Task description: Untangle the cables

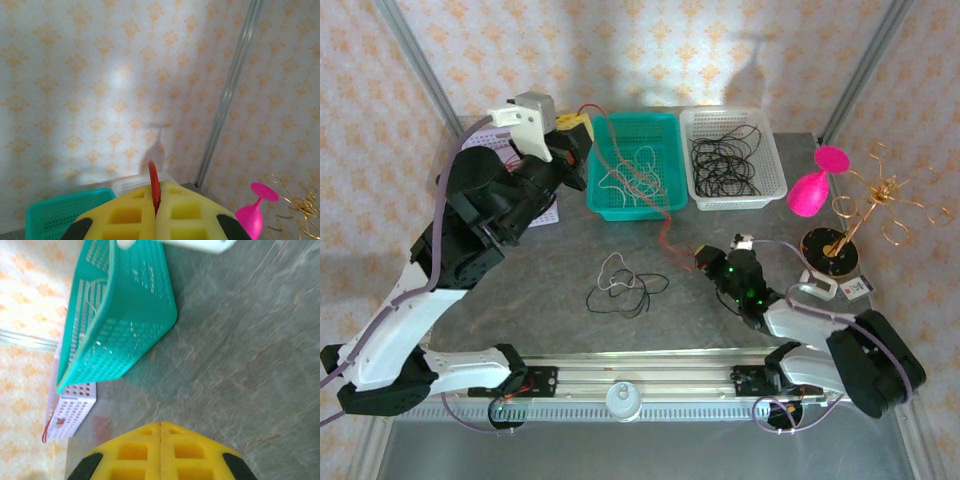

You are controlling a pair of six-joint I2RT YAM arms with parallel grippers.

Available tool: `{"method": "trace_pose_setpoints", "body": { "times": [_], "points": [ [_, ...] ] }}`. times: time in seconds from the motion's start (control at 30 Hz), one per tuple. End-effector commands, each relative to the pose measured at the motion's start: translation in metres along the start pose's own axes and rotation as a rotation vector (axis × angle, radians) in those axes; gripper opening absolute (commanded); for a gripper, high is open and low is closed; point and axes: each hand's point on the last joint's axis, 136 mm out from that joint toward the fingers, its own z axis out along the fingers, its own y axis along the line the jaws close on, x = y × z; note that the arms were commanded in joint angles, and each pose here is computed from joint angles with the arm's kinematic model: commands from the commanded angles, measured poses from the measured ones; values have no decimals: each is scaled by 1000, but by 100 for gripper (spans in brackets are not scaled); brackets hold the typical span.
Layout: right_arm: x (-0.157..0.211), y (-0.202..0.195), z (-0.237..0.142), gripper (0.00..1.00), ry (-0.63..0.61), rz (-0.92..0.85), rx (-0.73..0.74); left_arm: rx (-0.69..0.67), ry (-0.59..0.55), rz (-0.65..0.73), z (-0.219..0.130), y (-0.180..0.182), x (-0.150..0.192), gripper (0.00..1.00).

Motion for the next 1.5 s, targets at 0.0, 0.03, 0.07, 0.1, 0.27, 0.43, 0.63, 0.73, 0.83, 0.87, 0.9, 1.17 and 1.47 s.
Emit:
{"method": "trace_pose_setpoints", "body": {
  "times": [0.0, 0.03, 0.07, 0.1, 0.27, 0.43, 0.63, 0.73, 0.83, 0.87, 0.9, 1.17, 1.47],
  "points": [
    [-17, -27, -11, 0, -95, -18, 92, -35, -105, 7, -14, 8, -37, 0],
    [-20, -32, -14, 0, -111, -25, 107, -39, -103, 12, -13, 8, -37, 0],
    [-23, -36, -17, 0, -127, -32, 117, -40, -104, 13, -13, 8, -38, 0],
    [-26, -41, -19, 0, -144, -43, 136, -43, -101, 18, -12, 8, -37, 0],
    [-36, -47, -28, 0, -188, -93, 158, -37, -82, 35, -5, 5, -33, 0],
    [-38, -19, -26, 0, -148, -205, 92, -78, -24, 78, 5, 10, -18, 0],
    [-33, 55, -33, 19, -53, -411, -152, -95, 56, 58, 18, 20, 6, 0],
    [-25, 111, -53, 38, -11, -529, -370, -73, 95, 30, 23, 16, 19, 0],
    [-25, 161, -72, 47, -17, -645, -519, -58, 127, 0, 27, 14, 34, 0],
    [-24, 178, -78, 49, -22, -691, -559, -43, 134, -11, 29, 11, 39, 0],
    [-23, 192, -82, 52, -27, -735, -591, -34, 144, -19, 31, 9, 44, 0],
    [-17, 255, -81, 60, 2, -867, -728, -50, 160, -57, 40, 13, 54, 0],
    [17, 269, -50, 64, 117, -919, -754, -154, 99, -52, 36, 39, 34, 0]
  ]
}}
